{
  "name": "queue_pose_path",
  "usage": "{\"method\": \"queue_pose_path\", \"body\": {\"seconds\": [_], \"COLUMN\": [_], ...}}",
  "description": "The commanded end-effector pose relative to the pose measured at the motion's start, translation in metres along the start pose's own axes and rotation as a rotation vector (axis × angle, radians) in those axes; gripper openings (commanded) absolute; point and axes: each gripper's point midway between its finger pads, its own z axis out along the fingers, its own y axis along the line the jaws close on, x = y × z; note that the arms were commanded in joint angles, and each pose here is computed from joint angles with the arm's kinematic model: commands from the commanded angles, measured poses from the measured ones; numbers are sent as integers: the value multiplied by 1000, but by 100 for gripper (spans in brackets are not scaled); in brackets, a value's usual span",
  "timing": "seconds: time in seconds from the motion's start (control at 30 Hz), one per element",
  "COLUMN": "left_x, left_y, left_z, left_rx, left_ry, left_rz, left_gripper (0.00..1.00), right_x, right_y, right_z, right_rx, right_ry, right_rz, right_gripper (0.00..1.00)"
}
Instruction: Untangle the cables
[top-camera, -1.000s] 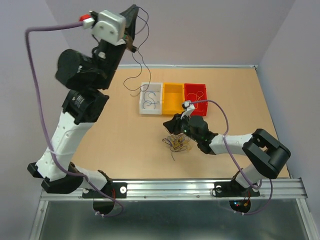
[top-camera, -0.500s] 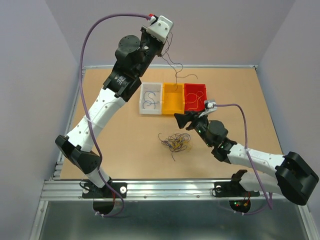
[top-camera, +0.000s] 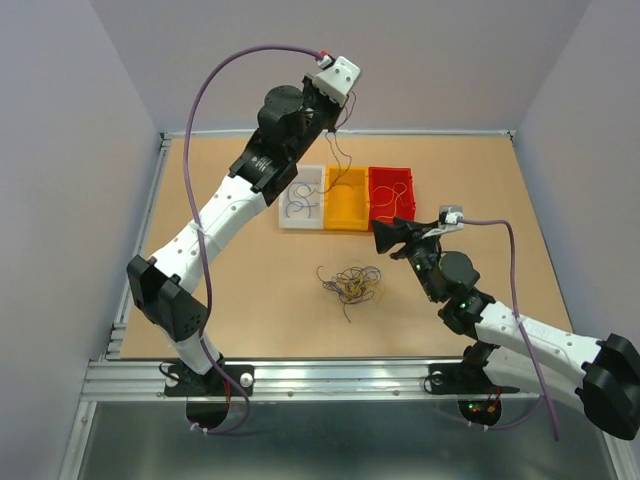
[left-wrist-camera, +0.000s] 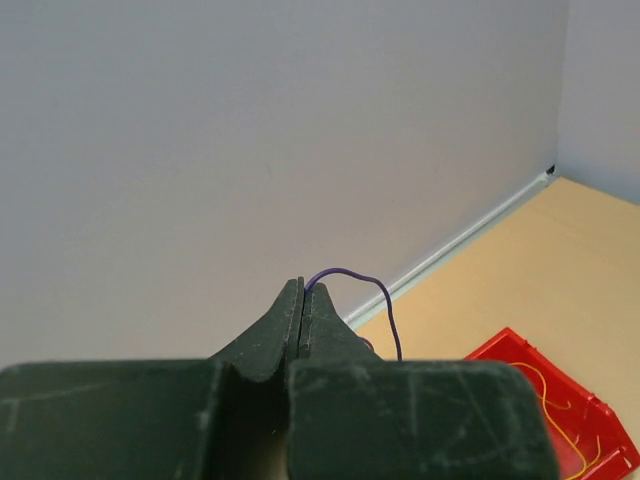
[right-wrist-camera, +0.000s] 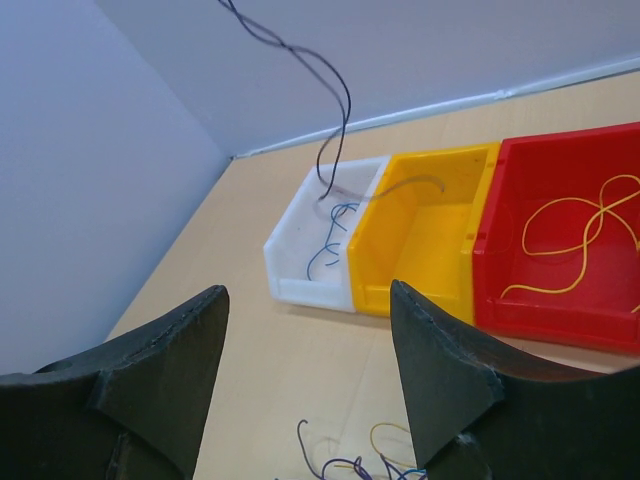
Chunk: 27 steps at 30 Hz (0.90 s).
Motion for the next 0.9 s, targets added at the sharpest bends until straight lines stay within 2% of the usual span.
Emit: {"method": "queue_pose_path", "body": {"seconds": [0.0, 0.23, 0.87], "left_x": [16, 32, -43], "left_y": [1, 2, 13], "left_z": [3, -2, 7], "left_rx": [-2, 22, 0], "left_ry": [-13, -6, -71], "left_rz": [-22, -38, -49], "left_gripper": [0, 0, 0], "right_x": [-4, -4, -1], "right_y": [-13, -12, -13], "right_z": [-6, -5, -2], "right_rx": [51, 54, 61], "right_ry": [-32, -28, -14], "right_rz": [-13, -18, -27], "right_gripper": [71, 71, 71]}}
